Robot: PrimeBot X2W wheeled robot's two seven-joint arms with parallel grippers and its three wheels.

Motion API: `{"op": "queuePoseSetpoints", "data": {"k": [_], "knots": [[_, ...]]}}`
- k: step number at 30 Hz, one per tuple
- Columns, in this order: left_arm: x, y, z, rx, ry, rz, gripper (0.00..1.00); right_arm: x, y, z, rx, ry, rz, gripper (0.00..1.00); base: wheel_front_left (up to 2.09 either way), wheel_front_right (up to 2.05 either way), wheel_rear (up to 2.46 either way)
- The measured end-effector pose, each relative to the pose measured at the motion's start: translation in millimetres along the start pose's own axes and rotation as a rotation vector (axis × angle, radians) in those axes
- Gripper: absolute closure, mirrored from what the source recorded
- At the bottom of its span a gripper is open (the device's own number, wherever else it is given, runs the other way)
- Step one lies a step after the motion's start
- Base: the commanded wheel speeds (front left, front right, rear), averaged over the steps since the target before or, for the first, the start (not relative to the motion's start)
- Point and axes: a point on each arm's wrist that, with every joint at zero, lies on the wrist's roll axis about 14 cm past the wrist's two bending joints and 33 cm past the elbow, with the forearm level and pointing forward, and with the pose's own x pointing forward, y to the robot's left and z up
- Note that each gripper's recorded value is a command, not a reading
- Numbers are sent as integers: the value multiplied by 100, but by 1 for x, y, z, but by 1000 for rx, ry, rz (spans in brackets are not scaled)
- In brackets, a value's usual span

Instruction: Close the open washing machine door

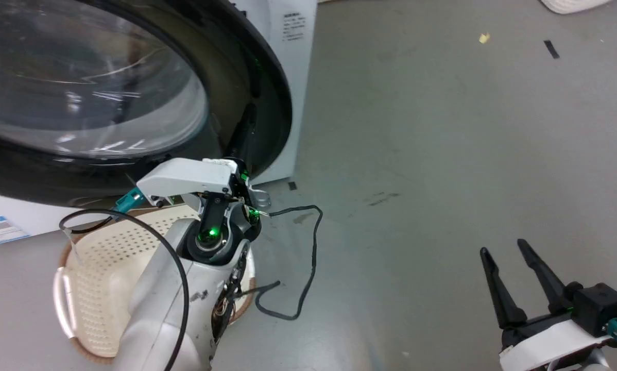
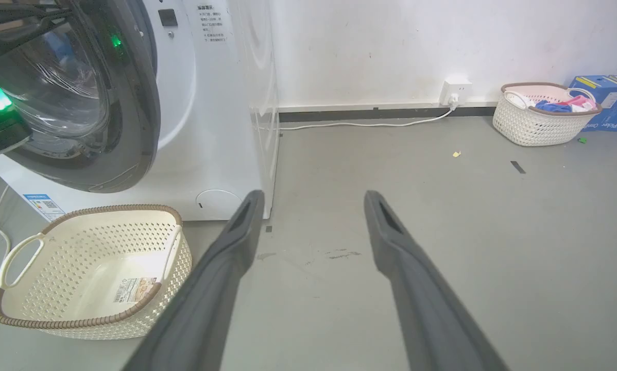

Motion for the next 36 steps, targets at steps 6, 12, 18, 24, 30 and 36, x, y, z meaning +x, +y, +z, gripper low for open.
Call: {"op": "queuePoseSetpoints", "data": {"k": [6,12,18,24,30,36], "knots": [[-30,-7,5,134,0,-26,0,6,16,8,12,-36,59,0,0,0,0],[-94,-9,20,455,-29,-61,0,7,40,17,25,-76,142,0,0,0,0],[-169,-7,74,832,-175,-19,0,7,72,25,34,-111,249,0,0,0,0],[-247,-32,131,1326,-421,83,0,9,112,37,29,-151,382,0,0,0,0],[-298,-46,134,1599,-569,195,0,10,155,48,20,-187,523,0,0,0,0],[-327,-38,132,1664,-626,302,0,7,191,47,4,-182,648,87,0,0,0]]}}
